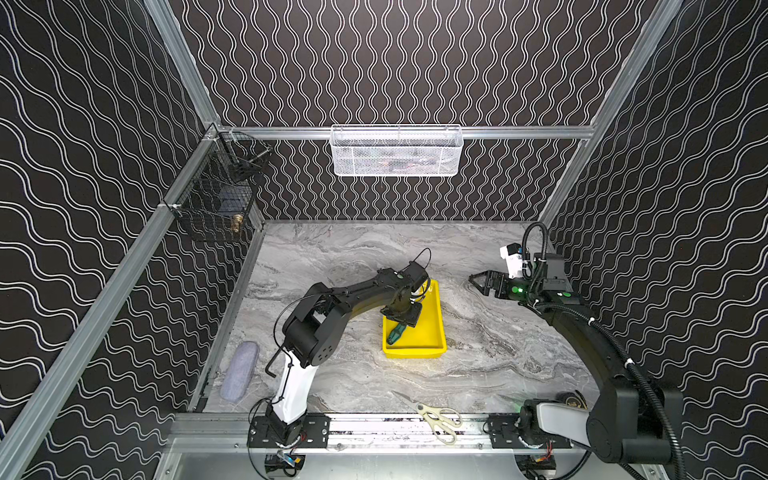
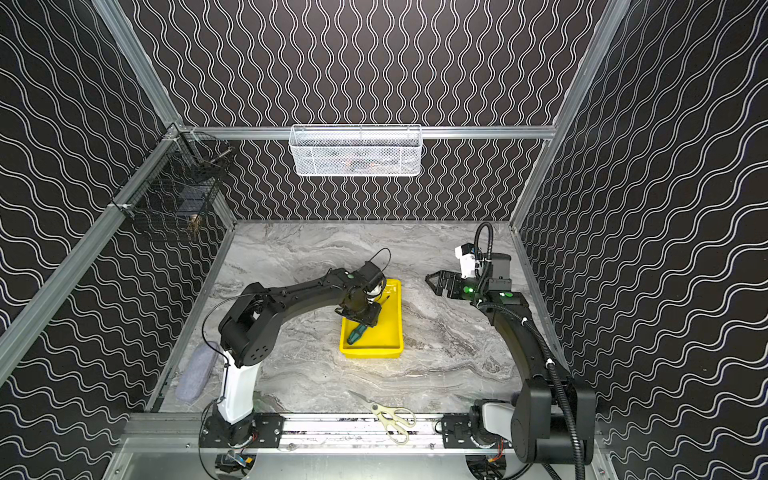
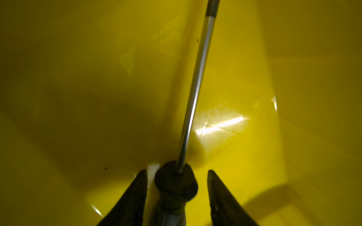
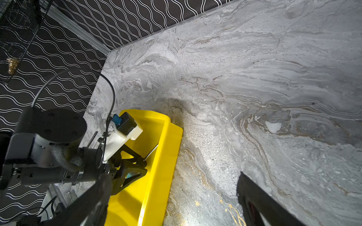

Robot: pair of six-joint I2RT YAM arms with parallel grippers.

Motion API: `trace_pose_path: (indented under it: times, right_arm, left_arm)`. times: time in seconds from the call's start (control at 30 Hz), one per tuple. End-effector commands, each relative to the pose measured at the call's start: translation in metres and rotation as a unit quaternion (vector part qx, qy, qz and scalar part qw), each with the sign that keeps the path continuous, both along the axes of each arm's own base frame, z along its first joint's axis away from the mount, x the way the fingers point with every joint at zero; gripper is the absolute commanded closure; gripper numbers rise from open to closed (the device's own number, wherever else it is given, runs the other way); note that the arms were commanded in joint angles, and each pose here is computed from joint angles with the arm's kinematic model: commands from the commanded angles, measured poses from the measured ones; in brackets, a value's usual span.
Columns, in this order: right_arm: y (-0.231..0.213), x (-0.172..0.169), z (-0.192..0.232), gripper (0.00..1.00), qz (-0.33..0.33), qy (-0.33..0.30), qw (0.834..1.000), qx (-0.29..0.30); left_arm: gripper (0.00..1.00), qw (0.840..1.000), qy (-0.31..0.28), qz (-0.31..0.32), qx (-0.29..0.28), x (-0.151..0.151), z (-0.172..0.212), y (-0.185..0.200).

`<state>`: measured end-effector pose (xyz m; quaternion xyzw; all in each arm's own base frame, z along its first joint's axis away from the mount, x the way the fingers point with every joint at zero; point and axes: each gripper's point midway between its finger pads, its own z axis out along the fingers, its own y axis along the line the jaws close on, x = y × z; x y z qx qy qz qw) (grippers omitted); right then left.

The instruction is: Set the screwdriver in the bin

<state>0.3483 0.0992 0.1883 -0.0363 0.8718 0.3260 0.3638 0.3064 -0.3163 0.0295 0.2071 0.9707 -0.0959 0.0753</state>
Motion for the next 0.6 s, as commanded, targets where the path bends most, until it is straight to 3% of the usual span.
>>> trace_pose_path:
  times: [0.0, 0.33, 0.57]
  right_arm:
    - [0.002, 0.000, 0.003, 0.00, 0.008, -0.006, 1.000, -0.002]
    - [0.002, 0.000, 0.005, 0.00, 0.008, -0.008, 1.000, -0.002]
    - [0.002, -0.001, 0.006, 0.01, 0.009, -0.008, 1.000, -0.002]
  left_arm:
    - [0.41, 1.000, -0.006, 0.001, -0.006, 0.004, 0.007, -0.002]
    - [0.10, 0.999, -0.037, -0.001, -0.016, 0.014, 0.042, -0.004]
    - [0.01, 0.997, -0.072, -0.003, -0.030, 0.019, 0.081, -0.003]
